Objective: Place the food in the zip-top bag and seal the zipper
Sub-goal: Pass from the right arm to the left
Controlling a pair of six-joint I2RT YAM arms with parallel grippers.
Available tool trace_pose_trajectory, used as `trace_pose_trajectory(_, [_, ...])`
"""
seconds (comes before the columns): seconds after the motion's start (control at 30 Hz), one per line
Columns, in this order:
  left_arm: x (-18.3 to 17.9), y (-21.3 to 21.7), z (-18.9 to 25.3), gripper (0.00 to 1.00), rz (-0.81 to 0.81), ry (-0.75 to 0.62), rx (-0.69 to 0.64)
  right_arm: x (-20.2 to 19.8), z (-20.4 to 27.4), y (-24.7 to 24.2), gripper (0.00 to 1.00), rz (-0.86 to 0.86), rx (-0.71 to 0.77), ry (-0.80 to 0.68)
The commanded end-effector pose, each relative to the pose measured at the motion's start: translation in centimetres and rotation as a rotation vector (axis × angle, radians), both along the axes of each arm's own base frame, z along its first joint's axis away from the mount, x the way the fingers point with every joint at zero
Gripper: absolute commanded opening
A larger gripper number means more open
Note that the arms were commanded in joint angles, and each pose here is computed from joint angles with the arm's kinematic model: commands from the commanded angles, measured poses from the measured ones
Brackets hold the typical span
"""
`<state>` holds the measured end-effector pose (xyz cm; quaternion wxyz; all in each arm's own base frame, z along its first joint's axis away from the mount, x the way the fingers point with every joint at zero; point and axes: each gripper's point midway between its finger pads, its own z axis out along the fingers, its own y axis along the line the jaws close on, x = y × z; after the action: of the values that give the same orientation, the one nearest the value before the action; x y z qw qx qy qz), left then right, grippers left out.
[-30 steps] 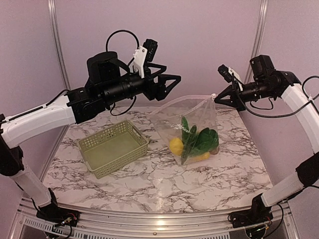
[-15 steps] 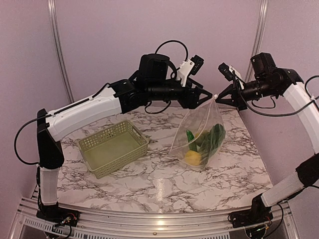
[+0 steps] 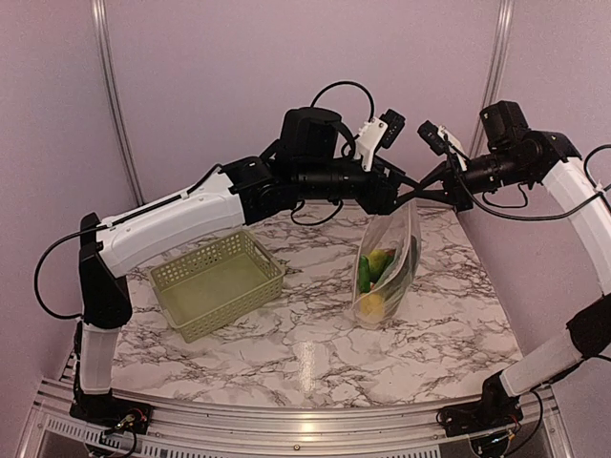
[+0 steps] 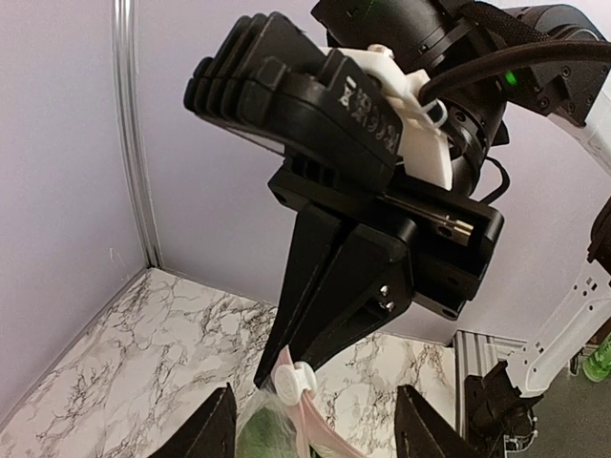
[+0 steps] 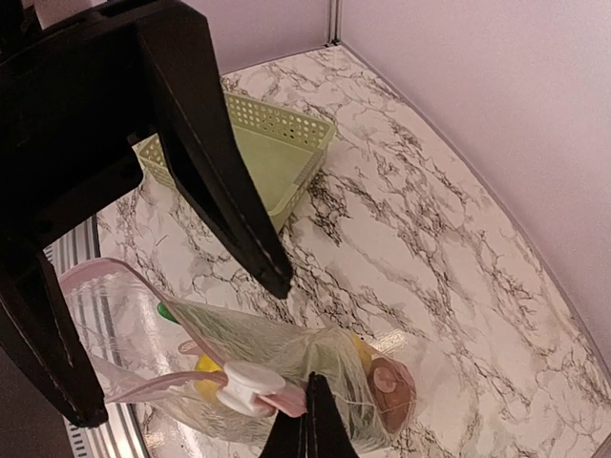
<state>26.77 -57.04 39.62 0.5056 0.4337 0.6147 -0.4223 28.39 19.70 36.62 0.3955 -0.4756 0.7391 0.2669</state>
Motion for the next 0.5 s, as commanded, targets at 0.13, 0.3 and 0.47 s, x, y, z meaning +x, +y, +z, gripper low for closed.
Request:
trace_pose_trajectory(0.13, [2.2,-1.3,-0.6,0.52,0.167,0.035,-0.026,-0.5,2.2,0.3,0.0,-0.015,0.049,-0.028])
trace_pose_trajectory(0.3, [2.3,-1.4,-1.4,0.45,0.188,0.015,0.005,-0.6,2.3,0.4,0.0,-0.013,0.056,-0.021])
trace_pose_trajectory(0.47, [1.8,-1.7,-1.5,0.33,0.151,-0.002,0.008,-0.8,2.5,0.5,0.0,-0.003,0.066,-0.017])
